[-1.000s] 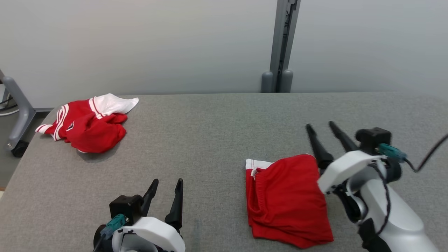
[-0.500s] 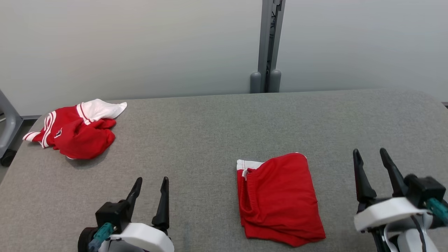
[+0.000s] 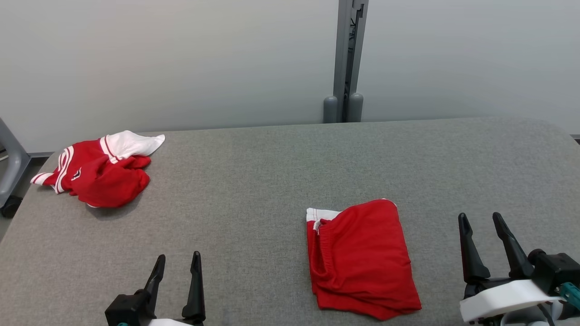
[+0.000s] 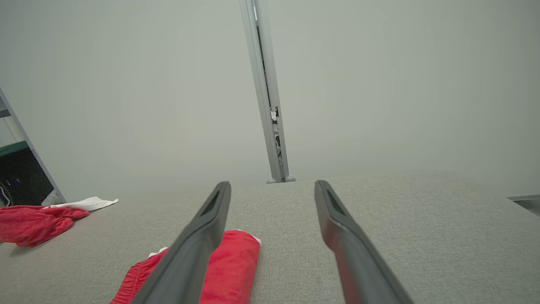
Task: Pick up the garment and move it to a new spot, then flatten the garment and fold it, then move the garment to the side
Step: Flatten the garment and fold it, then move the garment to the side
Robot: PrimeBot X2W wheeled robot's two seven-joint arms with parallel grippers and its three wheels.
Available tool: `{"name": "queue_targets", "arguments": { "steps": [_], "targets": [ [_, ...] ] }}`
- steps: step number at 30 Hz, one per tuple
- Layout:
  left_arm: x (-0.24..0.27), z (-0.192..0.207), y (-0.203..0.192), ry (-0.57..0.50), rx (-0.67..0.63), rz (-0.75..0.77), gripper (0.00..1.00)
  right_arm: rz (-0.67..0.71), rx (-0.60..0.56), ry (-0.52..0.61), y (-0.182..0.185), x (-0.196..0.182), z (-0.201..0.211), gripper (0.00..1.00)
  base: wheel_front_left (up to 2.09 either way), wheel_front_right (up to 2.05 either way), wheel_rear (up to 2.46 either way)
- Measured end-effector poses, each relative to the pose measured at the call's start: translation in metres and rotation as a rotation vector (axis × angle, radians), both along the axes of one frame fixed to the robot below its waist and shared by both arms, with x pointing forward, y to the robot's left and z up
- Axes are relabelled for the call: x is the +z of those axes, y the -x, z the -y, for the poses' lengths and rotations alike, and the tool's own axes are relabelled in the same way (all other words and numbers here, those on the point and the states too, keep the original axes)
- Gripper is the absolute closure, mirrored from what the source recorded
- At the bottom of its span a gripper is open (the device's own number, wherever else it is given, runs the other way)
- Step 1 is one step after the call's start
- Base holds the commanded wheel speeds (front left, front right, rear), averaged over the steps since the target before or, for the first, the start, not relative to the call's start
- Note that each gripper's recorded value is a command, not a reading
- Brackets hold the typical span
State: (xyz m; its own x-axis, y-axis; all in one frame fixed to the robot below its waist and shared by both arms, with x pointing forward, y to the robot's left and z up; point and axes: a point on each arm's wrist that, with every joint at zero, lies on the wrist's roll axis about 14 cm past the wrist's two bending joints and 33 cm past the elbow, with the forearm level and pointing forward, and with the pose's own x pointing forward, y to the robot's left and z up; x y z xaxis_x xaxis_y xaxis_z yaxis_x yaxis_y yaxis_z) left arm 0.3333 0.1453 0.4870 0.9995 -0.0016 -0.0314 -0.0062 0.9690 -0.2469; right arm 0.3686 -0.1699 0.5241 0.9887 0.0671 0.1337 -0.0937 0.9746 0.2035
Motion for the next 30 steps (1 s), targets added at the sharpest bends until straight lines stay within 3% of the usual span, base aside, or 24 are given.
{"name": "queue_targets", "arguments": {
  "steps": [21, 30],
  "targets": [
    [-0.007, -0.007, 0.004, -0.026, 0.002, -0.004, 0.0, -0.027, 0.024, -0.005, 0.0, -0.006, -0.008, 0.0, 0.0, 0.0, 0.0],
    [-0.018, -0.006, 0.01, -0.026, 0.004, -0.033, 0.0, -0.214, 0.072, 0.108, -0.012, -0.036, -0.017, 0.0, 0.0, 0.0, 0.0]
  ]
}}
